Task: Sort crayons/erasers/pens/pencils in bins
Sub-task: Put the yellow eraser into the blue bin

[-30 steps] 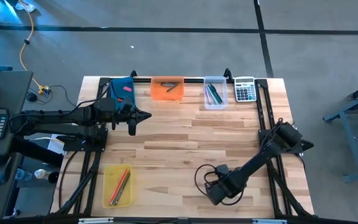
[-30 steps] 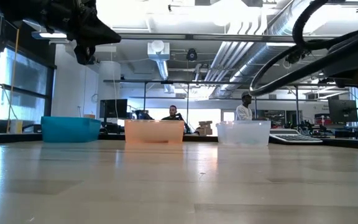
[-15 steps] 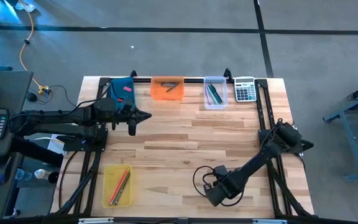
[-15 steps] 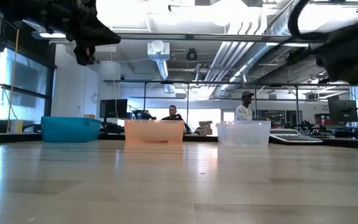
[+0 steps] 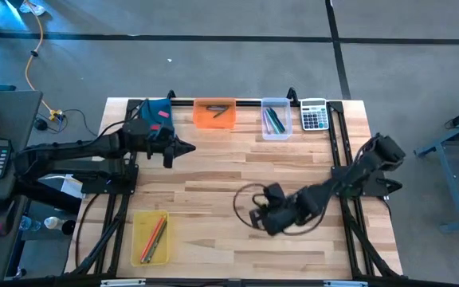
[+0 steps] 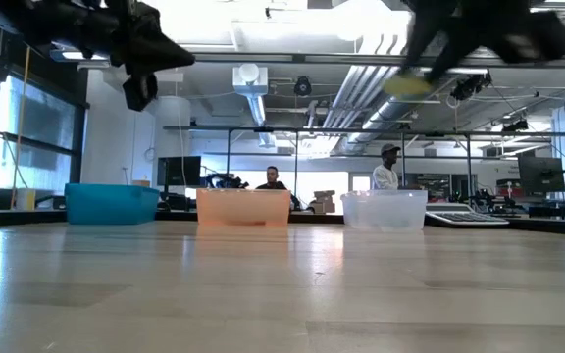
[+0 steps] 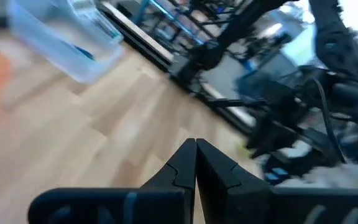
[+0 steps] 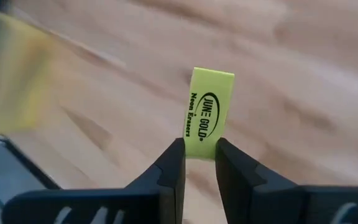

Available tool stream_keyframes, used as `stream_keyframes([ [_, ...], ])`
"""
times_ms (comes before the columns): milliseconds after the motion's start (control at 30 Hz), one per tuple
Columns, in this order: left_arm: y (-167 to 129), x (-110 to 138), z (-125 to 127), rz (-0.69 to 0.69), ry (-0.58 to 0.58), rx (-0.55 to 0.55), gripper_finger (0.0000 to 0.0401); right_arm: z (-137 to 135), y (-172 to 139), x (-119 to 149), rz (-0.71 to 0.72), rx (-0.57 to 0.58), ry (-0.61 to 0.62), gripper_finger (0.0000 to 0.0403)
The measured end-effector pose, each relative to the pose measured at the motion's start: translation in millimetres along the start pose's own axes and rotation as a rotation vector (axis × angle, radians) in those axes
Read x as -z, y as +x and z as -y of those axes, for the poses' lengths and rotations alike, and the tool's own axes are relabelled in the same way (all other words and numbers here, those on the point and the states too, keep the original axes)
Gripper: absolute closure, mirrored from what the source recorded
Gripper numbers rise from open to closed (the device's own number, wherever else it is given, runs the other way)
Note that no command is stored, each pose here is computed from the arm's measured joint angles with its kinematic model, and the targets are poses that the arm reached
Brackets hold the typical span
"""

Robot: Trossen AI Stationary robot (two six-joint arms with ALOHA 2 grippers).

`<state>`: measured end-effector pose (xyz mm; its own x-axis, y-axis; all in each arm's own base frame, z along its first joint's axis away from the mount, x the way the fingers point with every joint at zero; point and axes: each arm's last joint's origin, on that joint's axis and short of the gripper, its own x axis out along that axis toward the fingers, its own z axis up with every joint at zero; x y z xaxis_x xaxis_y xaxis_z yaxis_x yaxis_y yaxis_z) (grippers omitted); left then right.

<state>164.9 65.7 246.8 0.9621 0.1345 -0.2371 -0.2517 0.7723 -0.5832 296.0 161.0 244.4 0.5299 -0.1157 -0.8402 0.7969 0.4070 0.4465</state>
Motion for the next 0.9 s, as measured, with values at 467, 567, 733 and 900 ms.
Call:
stream_keyframes([
  [467, 34, -4, -14, -0.142, -0.346, 0.236, 0.0332, -8, 13, -119, 0.226, -0.097, -0.396, 0.0345],
  [567, 42, -3, -18, -0.153, -0.433, 0.236, 0.0312, -7, 15, -143, 0.263, -0.112, -0.476, 0.0345],
  [733, 52, -4, -22, -0.145, -0.554, 0.255, 0.0282, -12, 8, -171, 0.298, -0.1, -0.603, 0.0345],
  [900, 60, -7, -23, -0.111, -0.62, 0.291, 0.0256, -18, -3, -187, 0.32, -0.102, -0.689, 0.0345],
])
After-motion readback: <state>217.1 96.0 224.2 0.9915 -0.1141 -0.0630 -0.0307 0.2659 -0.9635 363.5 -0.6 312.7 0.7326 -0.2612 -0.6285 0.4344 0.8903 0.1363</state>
